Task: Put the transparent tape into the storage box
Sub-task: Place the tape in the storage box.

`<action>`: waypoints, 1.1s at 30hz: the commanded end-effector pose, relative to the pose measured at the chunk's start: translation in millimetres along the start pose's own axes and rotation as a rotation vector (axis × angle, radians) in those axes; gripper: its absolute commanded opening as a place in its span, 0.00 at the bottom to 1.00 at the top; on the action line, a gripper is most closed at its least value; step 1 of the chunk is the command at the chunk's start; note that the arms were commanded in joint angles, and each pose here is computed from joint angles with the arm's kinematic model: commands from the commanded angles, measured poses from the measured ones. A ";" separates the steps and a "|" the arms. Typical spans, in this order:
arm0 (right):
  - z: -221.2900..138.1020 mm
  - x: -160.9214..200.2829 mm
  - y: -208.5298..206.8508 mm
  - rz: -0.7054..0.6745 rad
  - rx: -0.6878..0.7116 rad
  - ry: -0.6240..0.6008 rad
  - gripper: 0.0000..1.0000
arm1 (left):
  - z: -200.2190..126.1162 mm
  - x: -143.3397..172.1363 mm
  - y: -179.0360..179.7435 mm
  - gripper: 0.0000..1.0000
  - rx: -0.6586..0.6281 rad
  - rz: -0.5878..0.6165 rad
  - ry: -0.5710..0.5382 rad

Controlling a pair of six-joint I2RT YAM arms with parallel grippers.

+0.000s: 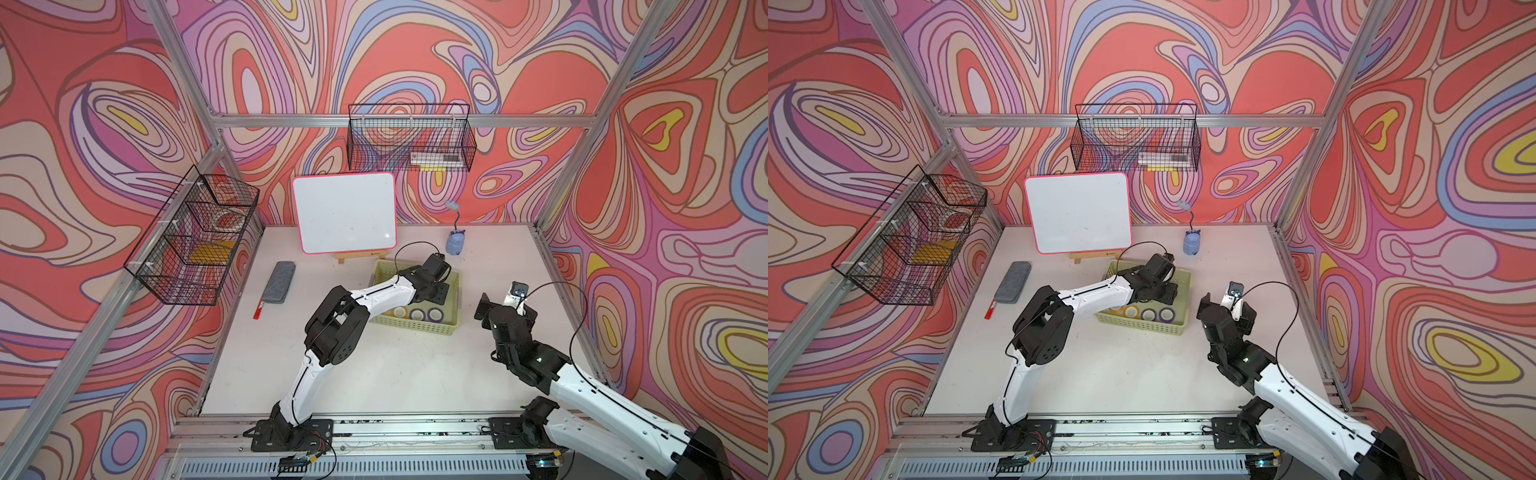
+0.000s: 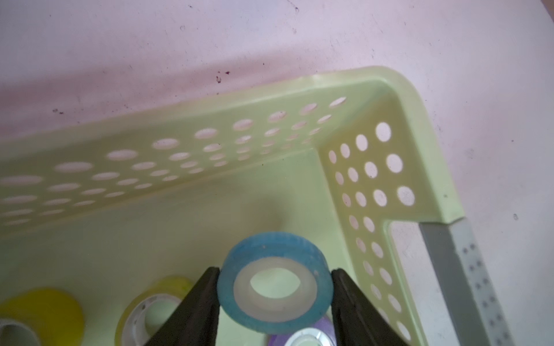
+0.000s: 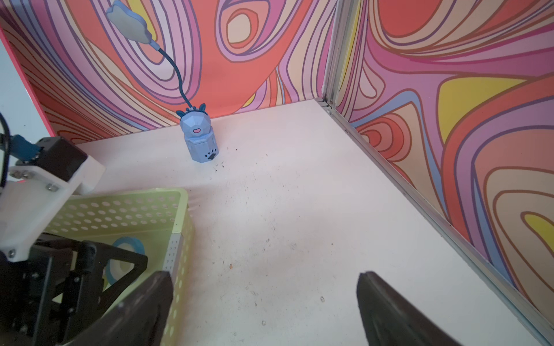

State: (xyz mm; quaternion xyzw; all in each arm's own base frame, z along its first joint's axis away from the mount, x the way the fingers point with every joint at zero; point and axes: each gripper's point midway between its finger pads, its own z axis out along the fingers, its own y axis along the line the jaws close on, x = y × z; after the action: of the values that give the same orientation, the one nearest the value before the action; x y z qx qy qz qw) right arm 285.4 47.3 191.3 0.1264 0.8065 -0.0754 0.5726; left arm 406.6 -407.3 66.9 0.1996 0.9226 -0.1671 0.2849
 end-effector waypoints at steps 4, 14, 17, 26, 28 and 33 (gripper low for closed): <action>-0.9 -4.1 -4.0 0.009 0.016 -0.009 0.98 | 8.8 -11.3 -2.1 0.61 0.025 -0.024 -0.021; -2.7 -5.5 -4.0 0.017 0.005 -0.013 0.98 | -13.1 -30.2 -9.7 0.72 0.053 -0.021 -0.049; -3.7 -6.0 -3.9 0.021 -0.002 -0.015 0.98 | -43.9 -46.8 -14.2 0.78 0.068 -0.018 -0.102; -8.2 -11.4 2.8 -0.003 -0.061 -0.026 0.98 | -171.3 -50.9 0.9 0.99 0.087 -0.035 -0.359; -9.0 -11.9 3.5 -0.008 -0.068 -0.025 0.98 | -195.0 -39.2 10.1 0.99 0.079 -0.030 -0.413; -11.5 -7.5 7.4 -0.034 -0.096 0.023 0.98 | -245.4 -1.0 45.5 0.99 -0.009 -0.013 -0.528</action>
State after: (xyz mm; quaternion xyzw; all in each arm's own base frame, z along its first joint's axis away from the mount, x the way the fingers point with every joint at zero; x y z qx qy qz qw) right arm 280.9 54.0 200.3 0.1008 0.8086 -0.0487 0.5776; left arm 317.8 -291.6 249.9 0.1539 0.8296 -0.2449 0.4775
